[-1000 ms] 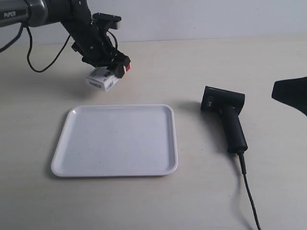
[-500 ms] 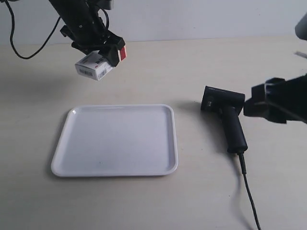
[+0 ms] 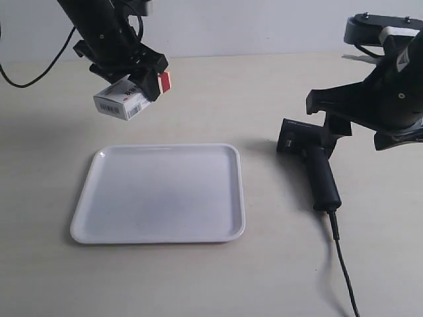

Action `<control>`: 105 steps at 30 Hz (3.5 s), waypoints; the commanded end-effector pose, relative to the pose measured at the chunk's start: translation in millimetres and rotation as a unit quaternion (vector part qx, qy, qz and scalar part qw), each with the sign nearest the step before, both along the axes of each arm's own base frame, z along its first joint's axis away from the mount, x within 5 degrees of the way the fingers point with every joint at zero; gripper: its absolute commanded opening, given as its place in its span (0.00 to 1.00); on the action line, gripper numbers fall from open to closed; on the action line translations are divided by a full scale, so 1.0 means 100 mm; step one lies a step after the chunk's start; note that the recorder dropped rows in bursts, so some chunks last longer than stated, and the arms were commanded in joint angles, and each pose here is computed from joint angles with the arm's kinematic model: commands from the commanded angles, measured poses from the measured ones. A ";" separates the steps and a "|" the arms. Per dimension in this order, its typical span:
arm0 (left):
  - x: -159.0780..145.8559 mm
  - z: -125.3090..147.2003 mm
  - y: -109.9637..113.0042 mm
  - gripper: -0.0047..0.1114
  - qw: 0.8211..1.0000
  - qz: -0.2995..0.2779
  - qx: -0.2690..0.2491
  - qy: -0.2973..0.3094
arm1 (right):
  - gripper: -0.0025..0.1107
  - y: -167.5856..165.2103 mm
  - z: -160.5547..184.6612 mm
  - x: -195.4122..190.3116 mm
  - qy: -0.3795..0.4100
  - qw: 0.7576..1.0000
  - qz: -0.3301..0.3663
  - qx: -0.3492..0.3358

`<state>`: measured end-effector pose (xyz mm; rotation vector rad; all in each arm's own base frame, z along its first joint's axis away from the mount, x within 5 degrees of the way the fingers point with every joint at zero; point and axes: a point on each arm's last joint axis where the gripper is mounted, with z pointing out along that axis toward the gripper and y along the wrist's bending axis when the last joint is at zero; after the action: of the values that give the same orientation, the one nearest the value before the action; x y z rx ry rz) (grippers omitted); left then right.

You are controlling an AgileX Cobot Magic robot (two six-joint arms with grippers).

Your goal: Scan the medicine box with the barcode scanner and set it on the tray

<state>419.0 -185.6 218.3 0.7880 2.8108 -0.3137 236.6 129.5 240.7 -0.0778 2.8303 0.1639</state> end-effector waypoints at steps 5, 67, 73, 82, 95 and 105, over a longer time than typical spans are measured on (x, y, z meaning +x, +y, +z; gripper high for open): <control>-0.26 0.24 0.00 0.04 0.999 0.001 -0.027 -0.024 | 0.62 -0.08 -0.29 0.28 0.030 0.999 -0.026 0.006; -0.64 0.29 0.05 0.04 0.998 -0.006 -0.066 0.006 | 0.52 0.13 -1.22 0.84 0.069 0.997 -0.025 0.012; -0.64 0.29 0.05 0.04 0.998 -0.009 -0.066 0.005 | 0.33 0.13 -1.22 0.86 0.057 0.998 -0.023 0.013; -0.64 0.29 0.05 0.04 0.998 -0.009 -0.066 0.004 | 0.02 0.09 -1.08 0.79 0.068 0.998 0.013 -0.007; -0.59 0.27 0.04 0.04 0.997 0.000 -0.072 -0.011 | 0.02 0.64 -0.38 0.27 0.009 0.990 0.137 0.016; -0.54 -0.01 0.01 0.04 0.998 0.002 -0.057 0.026 | 0.02 0.92 -0.38 0.05 0.011 0.982 0.186 0.019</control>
<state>365.1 -181.1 225.8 0.7687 2.7891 -0.4820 243.9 218.2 197.2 -0.5868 2.8294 0.2840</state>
